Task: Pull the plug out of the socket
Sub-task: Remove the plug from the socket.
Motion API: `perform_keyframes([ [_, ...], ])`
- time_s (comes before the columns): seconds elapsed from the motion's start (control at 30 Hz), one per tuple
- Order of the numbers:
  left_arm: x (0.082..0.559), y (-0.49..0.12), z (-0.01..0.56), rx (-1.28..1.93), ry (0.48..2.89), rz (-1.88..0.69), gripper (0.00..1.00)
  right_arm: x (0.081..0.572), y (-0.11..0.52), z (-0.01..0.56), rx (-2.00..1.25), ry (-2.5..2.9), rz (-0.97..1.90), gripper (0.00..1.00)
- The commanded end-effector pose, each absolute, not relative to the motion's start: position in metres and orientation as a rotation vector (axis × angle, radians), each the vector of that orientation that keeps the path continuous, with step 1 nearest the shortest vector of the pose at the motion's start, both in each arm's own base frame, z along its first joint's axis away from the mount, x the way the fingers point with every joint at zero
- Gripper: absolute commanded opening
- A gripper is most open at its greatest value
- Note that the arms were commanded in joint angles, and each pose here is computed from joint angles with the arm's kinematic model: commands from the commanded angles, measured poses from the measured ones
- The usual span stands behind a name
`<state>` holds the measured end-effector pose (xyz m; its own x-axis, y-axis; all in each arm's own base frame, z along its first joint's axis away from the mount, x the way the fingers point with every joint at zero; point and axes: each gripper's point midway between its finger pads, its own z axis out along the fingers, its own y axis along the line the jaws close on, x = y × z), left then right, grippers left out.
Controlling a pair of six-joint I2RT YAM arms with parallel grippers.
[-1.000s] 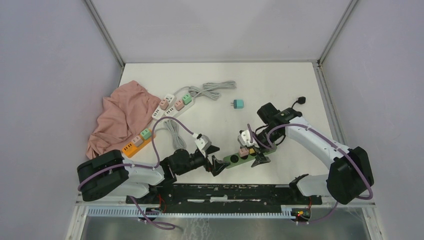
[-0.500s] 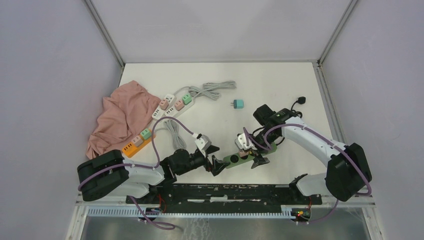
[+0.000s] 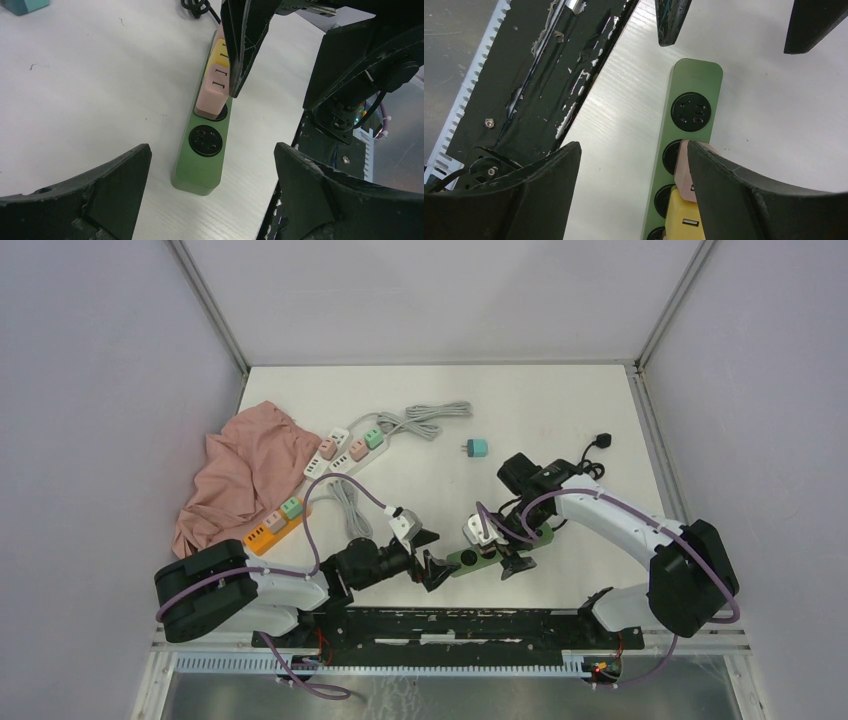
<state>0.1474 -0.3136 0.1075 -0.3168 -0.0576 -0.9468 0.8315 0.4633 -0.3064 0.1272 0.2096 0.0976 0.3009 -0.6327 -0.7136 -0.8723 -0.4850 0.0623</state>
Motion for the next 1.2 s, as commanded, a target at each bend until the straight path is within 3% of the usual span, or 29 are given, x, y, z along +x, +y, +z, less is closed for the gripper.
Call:
perform_keyframes([
  [0.0, 0.155, -0.315, 0.123, 0.632, 1.589, -1.048, 1.00, 0.135, 0.214, 0.099, -2.229, 1.371, 0.952, 0.83],
  [0.23, 0.154, -0.313, 0.122, 0.630, 1.590, -1.048, 1.00, 0.145, 0.222, 0.098, -2.195, 1.463, 0.927, 0.78],
  [0.43, 0.155, -0.312, 0.123, 0.628, 1.587, -1.041, 1.00, 0.110, 0.234, 0.145, -2.142, 1.281, 1.211, 0.77],
  [0.67, 0.156, -0.310, 0.121, 0.624, 1.592, -1.030, 1.00, 0.178, 0.228, 0.103, -2.058, 1.585, 0.767, 0.71],
  [1.17, 0.154, -0.309, 0.118, 0.630, 1.599, -1.033, 1.00, 0.185, 0.223, 0.072, -2.133, 1.659, 0.677, 0.45],
])
